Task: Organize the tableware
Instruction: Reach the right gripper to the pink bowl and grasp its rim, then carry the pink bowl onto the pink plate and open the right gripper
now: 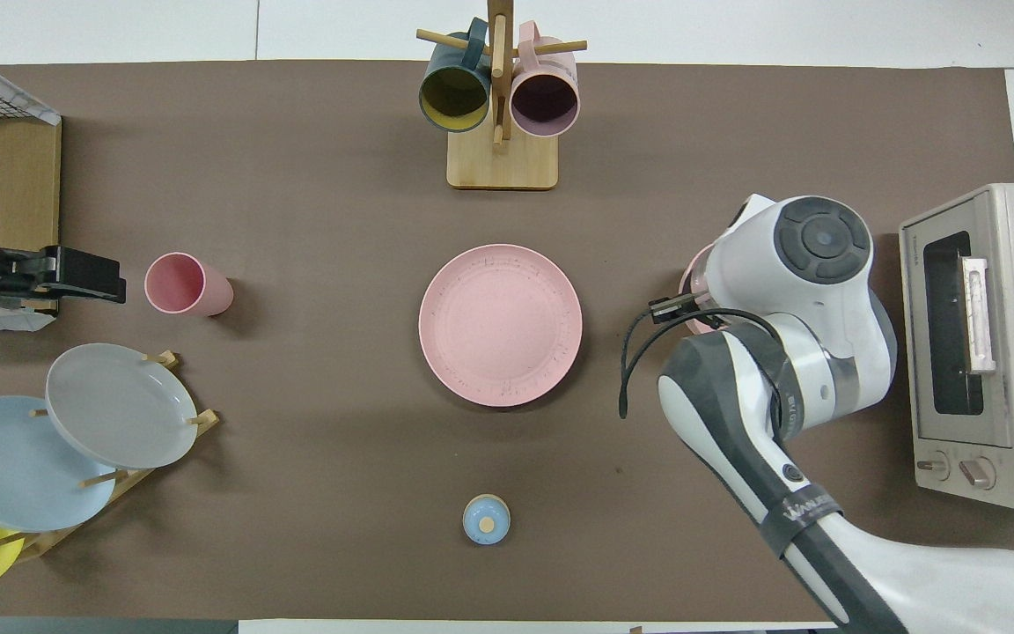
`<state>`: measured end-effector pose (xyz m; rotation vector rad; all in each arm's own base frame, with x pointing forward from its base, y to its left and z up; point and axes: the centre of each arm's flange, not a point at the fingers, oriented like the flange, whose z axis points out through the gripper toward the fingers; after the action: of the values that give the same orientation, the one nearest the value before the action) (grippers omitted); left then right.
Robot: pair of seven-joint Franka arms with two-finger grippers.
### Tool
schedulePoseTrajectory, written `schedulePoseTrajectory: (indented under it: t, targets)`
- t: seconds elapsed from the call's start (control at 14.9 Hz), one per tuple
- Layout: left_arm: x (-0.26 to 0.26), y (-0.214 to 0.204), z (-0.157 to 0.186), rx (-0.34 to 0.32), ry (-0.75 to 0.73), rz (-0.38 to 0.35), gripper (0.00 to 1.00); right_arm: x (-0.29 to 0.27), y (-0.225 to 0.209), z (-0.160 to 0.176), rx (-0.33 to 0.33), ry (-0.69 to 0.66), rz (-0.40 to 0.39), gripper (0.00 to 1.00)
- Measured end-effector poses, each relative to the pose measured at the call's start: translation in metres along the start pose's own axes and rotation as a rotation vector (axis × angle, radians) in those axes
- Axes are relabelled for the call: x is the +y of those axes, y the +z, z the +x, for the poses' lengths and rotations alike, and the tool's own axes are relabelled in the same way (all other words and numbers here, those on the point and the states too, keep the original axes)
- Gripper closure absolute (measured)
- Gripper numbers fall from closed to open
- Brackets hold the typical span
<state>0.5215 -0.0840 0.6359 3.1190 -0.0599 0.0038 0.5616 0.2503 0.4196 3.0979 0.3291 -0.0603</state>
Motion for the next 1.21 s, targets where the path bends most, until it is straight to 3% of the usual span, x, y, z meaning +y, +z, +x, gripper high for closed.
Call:
schedulePoseTrajectory:
  t: [0.2, 0.4, 0.8, 1.21]
  targets:
    - [0.000, 0.000, 0.000, 0.002, 0.000, 0.000, 0.00, -0.116, -0.032, 0.023, -0.011, 0.098, -0.029, 0.95]
    - [0.000, 0.001, 0.001, 0.005, 0.000, -0.001, 0.00, -0.204, 0.002, 0.034, 0.024, 0.145, -0.021, 0.95]
    - [-0.003, 0.017, 0.015, 0.009, -0.006, -0.005, 0.00, -0.212, 0.023, 0.044, 0.068, 0.170, 0.008, 0.95]
    - [-0.017, 0.104, 0.078, 0.014, -0.034, -0.027, 0.00, -0.221, 0.049, 0.032, 0.051, 0.218, 0.025, 0.95]
